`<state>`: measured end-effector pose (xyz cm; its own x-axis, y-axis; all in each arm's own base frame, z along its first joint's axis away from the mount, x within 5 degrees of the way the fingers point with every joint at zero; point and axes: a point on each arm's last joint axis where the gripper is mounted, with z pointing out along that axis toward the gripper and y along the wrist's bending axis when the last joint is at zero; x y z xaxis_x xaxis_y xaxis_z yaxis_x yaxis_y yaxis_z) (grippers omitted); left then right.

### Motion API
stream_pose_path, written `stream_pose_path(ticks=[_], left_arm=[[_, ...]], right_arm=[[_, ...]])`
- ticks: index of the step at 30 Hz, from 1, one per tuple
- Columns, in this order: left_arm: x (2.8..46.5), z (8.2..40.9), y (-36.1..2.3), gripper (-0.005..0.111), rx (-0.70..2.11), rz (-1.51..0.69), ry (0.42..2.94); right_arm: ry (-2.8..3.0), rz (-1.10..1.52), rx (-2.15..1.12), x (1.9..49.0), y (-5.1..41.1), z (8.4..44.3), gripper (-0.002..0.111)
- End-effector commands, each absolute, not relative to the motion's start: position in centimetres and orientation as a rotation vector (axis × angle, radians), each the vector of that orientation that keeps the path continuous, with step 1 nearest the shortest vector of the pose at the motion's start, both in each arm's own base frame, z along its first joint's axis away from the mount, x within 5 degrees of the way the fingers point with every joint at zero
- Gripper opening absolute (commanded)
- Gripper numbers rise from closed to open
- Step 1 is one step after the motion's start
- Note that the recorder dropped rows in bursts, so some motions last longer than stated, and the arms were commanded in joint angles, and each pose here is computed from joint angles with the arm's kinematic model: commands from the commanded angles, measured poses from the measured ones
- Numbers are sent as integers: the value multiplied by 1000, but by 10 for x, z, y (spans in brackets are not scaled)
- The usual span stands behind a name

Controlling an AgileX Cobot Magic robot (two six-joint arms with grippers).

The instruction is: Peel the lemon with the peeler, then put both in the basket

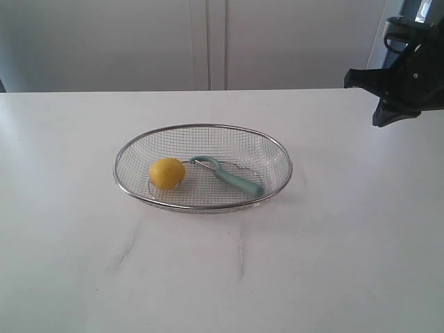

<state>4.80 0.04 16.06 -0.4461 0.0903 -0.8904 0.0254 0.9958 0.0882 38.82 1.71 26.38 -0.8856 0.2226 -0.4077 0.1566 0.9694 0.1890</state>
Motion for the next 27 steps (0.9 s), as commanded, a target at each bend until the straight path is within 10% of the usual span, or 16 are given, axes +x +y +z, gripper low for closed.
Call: stream_pose_path(ticks=[1,27], left_arm=[[47,156,0,0,79,72,2053],[47,156,0,0,79,72,2053]], right_arm=[[2660,207,268,387,15,268,0],[2296,240,210,313,14,395,0]])
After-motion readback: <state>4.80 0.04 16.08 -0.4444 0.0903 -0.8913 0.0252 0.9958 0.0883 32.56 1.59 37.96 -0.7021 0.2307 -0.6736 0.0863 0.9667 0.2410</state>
